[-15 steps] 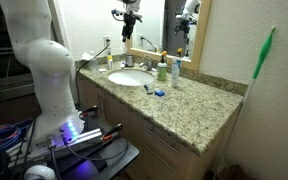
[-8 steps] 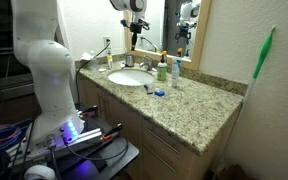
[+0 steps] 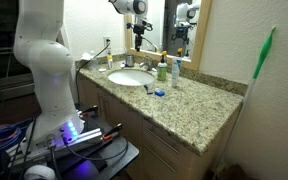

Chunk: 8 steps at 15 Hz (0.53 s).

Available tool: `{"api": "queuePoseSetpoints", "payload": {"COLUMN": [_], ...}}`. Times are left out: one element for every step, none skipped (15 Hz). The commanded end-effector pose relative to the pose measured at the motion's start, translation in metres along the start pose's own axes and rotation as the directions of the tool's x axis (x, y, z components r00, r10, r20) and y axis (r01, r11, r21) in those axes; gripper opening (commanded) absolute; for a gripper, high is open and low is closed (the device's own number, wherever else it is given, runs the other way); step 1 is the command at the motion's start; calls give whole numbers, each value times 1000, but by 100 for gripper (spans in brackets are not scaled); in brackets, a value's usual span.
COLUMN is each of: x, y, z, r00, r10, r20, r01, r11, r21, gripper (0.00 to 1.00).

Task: Open the tap, wet the shaving stick then close tap

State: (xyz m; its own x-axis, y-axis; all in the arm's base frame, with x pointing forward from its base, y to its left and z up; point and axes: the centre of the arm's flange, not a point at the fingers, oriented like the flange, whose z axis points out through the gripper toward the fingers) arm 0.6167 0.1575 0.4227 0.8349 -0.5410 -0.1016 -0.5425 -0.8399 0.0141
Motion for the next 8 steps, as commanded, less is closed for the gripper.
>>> {"api": "queuePoseSetpoints", "payload": {"x": [17, 22, 28, 33, 39, 42, 26, 29], "y": [-20, -25, -33, -41, -50, -57, -36, -41], "z": [9, 8, 6, 3, 3, 1, 3, 2], "r00": [981, 970, 956, 947, 944, 963, 960, 962], "r10": [-191, -235, -279, -303, -302, -223, -252, -240], "r20": [-41, -58, -88, -105, -134, -149, -118, -128], "r01": [192, 238, 286, 312, 315, 239, 263, 252], "r11": [981, 969, 955, 946, 946, 966, 961, 963], "r21": [40, 65, 78, 86, 83, 99, 84, 93], "gripper": [100, 100, 100, 100, 100, 100, 100, 100]}}
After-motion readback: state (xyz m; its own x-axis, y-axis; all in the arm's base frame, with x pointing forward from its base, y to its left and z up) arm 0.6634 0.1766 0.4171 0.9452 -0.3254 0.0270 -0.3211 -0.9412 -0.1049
